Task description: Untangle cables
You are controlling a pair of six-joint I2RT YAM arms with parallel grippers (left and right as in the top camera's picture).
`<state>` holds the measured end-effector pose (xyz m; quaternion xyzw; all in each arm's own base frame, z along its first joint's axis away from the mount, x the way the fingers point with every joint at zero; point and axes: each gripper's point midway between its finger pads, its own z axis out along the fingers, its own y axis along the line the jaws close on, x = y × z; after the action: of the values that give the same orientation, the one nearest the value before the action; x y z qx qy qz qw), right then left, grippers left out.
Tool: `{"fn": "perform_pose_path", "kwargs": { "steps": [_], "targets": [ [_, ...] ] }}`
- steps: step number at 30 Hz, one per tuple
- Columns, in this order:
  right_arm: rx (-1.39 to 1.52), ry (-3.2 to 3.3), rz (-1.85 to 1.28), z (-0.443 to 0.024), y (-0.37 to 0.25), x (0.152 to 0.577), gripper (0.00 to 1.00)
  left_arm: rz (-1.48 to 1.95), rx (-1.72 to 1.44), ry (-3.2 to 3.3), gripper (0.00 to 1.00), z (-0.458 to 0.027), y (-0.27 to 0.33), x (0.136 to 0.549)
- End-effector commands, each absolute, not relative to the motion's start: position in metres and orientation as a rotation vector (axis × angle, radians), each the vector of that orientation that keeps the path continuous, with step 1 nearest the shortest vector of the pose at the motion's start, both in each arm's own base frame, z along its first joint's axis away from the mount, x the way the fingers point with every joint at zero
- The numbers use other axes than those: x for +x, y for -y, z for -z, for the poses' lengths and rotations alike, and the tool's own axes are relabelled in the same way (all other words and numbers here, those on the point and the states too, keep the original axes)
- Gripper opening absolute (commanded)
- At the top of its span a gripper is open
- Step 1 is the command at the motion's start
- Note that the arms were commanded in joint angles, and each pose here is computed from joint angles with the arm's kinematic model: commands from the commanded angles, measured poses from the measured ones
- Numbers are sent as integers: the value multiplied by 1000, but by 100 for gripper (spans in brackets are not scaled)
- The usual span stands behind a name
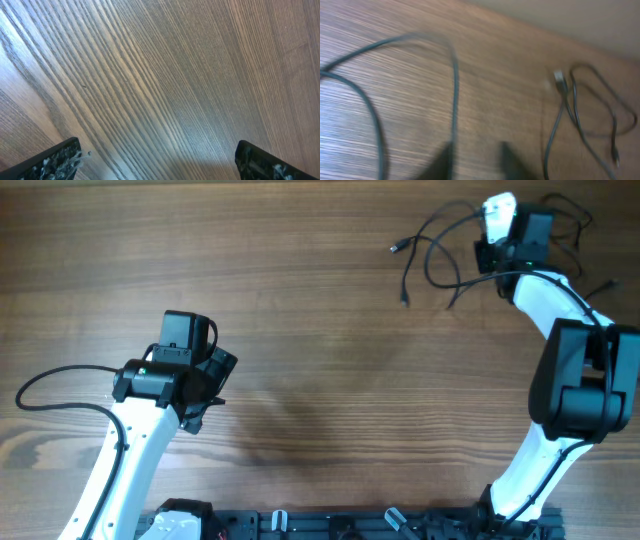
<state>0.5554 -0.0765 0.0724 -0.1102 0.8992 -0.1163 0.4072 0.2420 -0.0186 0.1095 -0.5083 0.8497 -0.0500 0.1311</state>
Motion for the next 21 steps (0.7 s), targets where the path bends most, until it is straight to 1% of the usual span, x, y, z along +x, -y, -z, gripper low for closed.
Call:
{"fn": "perform_pose_path", "kwargs": {
  "steps": [1,3,5,8,10,11,13,15,18,20,21],
  "targets": [
    [-103,-2316,212,-56,90,550,100,136,-1491,-2431,100,-113,14,243],
    [-86,-2309,211,-65,90,549,100,136,-1491,-2431,100,-113,14,243],
    [-29,-2267,190,-86,90,551,100,136,-1491,-2431,100,-113,14,243],
    [53,-2096,156,-162,88,556,100,136,-1491,-2431,100,-113,14,243],
    [46,-1991,143,-212,83,553,100,136,-1491,-2431,100,-113,14,243],
    [19,-1922,120,-246,75,548,100,136,-1491,-2431,100,-113,14,243],
    [-64,-1778,39,-317,52,527,100,136,-1491,-2431,100,-113,14,243],
    [-134,-1699,-25,-360,33,504,100,136,-1491,-2431,100,-113,14,243],
    [-157,-1703,-53,-395,21,454,100,136,-1491,-2431,100,-113,14,243],
    [-158,-1675,-50,-416,17,430,100,136,-1491,-2431,100,-113,14,243],
    [-152,-1634,-52,-435,14,414,100,136,-1491,-2431,100,-113,14,243]
  ]
}}
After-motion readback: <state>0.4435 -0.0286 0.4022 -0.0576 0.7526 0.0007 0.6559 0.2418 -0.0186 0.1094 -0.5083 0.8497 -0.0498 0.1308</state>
